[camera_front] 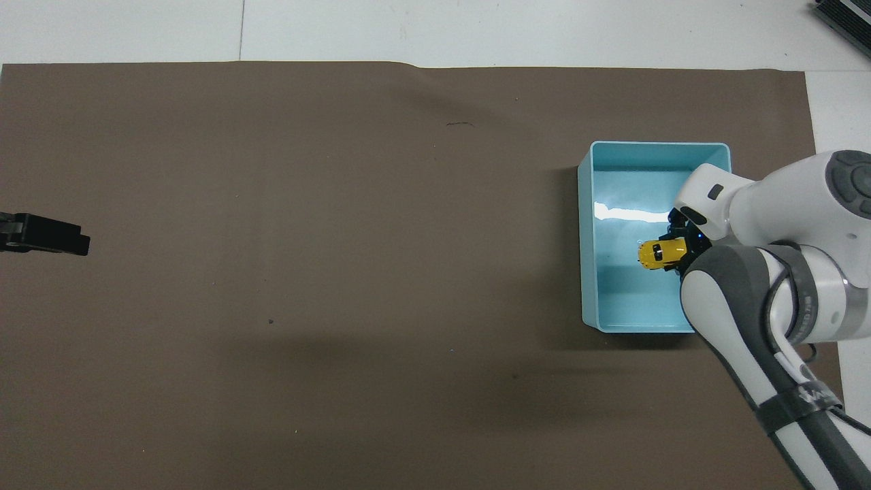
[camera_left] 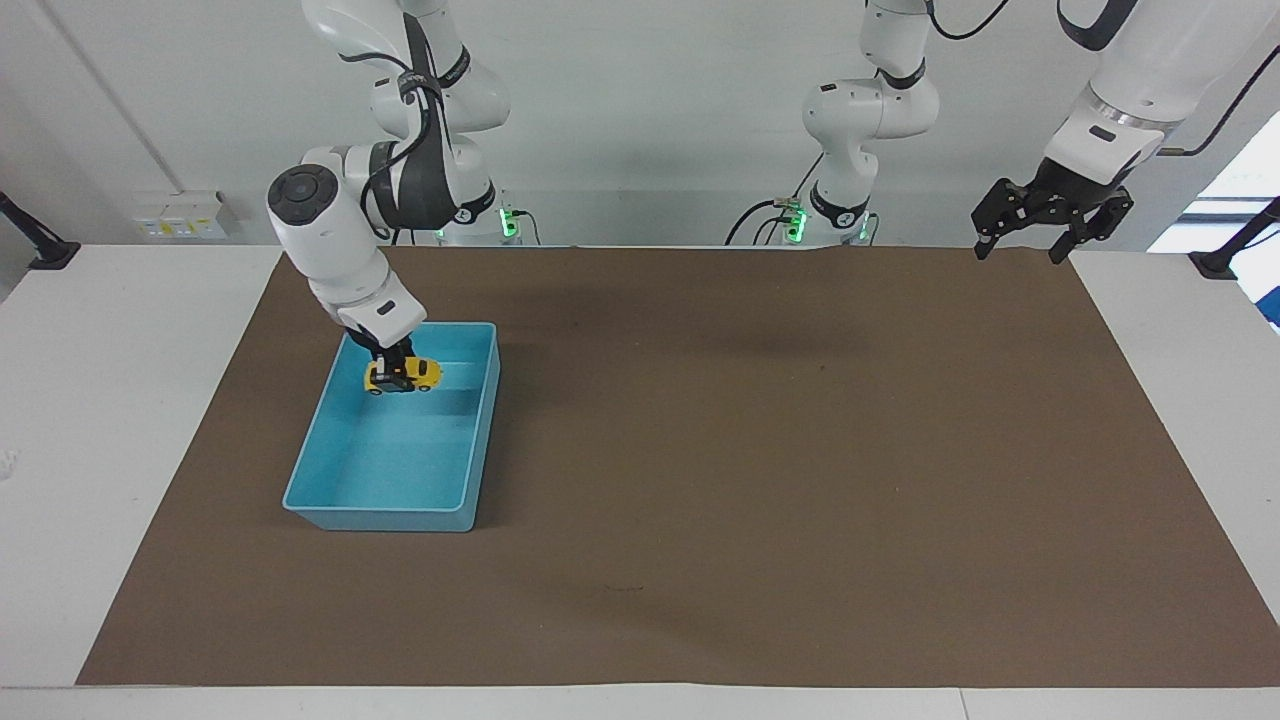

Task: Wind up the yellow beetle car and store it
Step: 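Lift the car with the right gripper into the blue box, then lower the car onto the box floor and open the right gripper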

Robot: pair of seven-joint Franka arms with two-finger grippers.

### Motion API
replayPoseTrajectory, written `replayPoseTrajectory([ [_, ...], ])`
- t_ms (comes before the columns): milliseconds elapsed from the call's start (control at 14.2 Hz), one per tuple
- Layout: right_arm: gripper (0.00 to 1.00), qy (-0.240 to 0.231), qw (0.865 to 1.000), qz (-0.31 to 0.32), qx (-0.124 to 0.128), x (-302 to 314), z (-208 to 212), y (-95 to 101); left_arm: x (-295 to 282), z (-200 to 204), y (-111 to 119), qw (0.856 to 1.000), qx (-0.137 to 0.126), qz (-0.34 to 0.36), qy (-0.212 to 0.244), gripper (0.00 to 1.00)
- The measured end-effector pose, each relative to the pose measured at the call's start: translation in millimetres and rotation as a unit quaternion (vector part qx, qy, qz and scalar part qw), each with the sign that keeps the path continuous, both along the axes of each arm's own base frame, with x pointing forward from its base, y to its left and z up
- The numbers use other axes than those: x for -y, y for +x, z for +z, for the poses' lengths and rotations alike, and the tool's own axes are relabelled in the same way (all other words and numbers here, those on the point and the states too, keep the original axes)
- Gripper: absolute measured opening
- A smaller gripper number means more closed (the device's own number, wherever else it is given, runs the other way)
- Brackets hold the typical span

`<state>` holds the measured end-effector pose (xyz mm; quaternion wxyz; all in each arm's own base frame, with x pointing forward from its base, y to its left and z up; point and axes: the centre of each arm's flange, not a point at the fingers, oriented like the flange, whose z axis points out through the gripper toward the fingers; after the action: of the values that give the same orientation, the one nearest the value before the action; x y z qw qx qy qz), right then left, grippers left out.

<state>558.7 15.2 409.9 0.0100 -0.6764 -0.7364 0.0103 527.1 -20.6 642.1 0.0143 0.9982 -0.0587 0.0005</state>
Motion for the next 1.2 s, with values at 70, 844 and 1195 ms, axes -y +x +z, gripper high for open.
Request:
replayPoseTrajectory([
  [70, 0.46, 0.000, 1.000, 0.001, 0.005, 3, -6, -1.2, 0, 0, 0, 1.000, 0.000, 0.000, 0.000, 1.00],
  [844, 0.46, -0.001, 1.000, 0.004, 0.030, 1, -41, -3.7, 0, 0, 0, 1.000, 0.000, 0.000, 0.000, 1.00],
  [1195, 0.46, -0.003, 0.999, 0.005, 0.032, 1, -55, -5.4, 0, 0, 0, 1.000, 0.000, 0.000, 0.000, 1.00],
])
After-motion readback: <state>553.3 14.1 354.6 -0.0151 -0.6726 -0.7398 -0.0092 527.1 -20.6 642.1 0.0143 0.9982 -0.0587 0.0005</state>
